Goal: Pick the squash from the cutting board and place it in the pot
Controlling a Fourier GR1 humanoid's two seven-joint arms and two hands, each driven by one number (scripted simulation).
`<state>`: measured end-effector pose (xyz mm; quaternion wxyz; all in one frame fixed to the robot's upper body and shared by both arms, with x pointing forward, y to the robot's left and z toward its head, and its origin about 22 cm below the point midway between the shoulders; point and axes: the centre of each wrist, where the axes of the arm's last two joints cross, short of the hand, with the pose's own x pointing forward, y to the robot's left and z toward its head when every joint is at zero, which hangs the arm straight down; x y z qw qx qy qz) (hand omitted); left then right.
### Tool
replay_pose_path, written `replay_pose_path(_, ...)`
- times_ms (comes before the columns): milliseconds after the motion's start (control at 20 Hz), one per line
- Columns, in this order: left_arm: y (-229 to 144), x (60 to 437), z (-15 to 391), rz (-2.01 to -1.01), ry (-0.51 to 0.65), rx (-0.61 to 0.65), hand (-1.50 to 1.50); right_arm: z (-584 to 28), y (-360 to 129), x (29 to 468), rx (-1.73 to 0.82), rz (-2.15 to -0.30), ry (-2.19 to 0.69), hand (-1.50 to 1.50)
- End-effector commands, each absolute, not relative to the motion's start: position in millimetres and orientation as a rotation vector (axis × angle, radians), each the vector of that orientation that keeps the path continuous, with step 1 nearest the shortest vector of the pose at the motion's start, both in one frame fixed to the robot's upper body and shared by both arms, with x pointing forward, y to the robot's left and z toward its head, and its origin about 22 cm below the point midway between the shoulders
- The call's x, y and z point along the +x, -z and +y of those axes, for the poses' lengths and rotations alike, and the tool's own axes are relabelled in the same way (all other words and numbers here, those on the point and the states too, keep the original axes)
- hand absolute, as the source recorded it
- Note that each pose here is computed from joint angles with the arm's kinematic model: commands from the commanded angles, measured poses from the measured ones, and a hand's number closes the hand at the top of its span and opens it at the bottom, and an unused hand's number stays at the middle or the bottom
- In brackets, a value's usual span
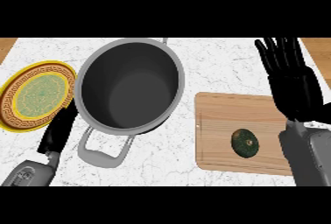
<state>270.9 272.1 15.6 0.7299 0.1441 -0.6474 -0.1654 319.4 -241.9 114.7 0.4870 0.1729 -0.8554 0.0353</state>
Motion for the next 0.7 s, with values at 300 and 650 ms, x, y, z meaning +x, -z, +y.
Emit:
replay_pose_path(300, -6.8, 260.9, 331.9, -1.260, 0.188, 0.542, 0.00, -342.8, -64.9, 287.3, -0.670, -1.684, -0.286, 1.50)
replay_pose_path(650, -8.8, 258.0, 348.3, -1.146, 0.078, 0.550, 0.00, -282.3, -8.1, 249.6, -1.145, -1.742, 0.099, -1.50)
